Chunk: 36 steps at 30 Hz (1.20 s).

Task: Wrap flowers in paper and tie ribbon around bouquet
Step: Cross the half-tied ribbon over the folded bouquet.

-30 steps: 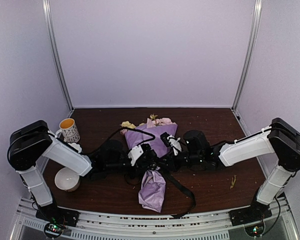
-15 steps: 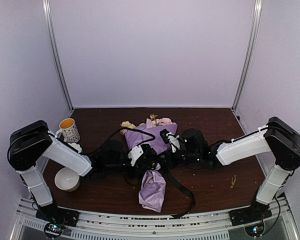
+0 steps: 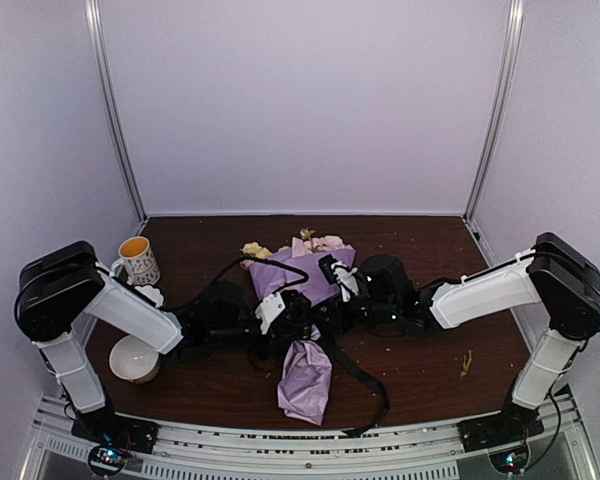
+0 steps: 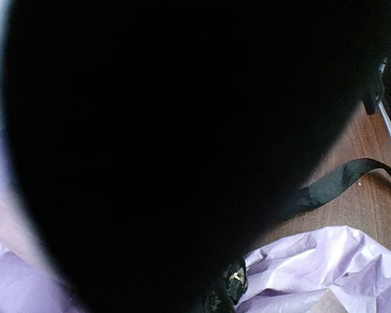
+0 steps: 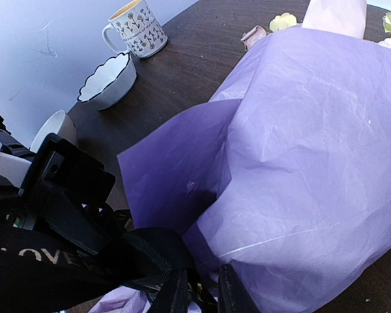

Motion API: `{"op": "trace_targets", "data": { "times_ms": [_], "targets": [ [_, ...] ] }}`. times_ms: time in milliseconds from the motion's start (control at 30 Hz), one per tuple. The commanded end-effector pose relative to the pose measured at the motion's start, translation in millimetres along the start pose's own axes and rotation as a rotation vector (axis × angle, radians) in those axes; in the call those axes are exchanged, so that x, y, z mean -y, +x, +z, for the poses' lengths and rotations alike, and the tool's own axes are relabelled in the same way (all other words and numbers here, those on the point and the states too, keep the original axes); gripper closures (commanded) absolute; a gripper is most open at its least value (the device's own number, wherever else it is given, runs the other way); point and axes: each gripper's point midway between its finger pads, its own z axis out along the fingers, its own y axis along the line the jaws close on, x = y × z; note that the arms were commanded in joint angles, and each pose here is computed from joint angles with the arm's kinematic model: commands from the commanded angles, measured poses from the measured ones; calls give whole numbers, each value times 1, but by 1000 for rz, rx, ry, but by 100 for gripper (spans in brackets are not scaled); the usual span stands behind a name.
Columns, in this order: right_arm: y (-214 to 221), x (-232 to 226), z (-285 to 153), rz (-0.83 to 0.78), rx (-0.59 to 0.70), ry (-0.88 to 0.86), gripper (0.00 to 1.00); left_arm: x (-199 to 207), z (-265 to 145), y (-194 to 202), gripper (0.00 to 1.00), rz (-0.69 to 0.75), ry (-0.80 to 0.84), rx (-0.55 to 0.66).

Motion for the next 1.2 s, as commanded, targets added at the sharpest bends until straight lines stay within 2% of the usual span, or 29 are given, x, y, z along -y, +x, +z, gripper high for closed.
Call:
{"op": "trace_targets", "data": {
  "times_ms": [0,233,333,567,700,833,933,1100,1167],
  "targets": [
    [-11,4,-1,-7,22,26,82,-1,-6,-22,100,28,1,78],
    [-3,1,-11,-40,2,12,75,-2,-8,-23,100,30,-3,86],
    [10,0,-7,-59,-75,-6,72,-2,-9,-24,100,32,-6,89],
    [37,-10,-6,-99,-153,-31,77,-6,-9,-26,100,26,-27,90],
    [42,-21,-15,-113,-145,-75,77,-5,-7,-23,94,19,-19,70],
    [47,-24,-14,-116,-151,-86,78,-4,-5,-24,75,16,-10,72],
    [47,-24,-11,-108,-151,-87,78,-3,-3,-25,71,15,5,73],
    [39,-24,-11,-104,-126,-78,79,0,-1,-26,71,16,21,73],
    [37,-23,-11,-102,-126,-68,79,-1,-1,-27,80,19,18,74]
  ]
}}
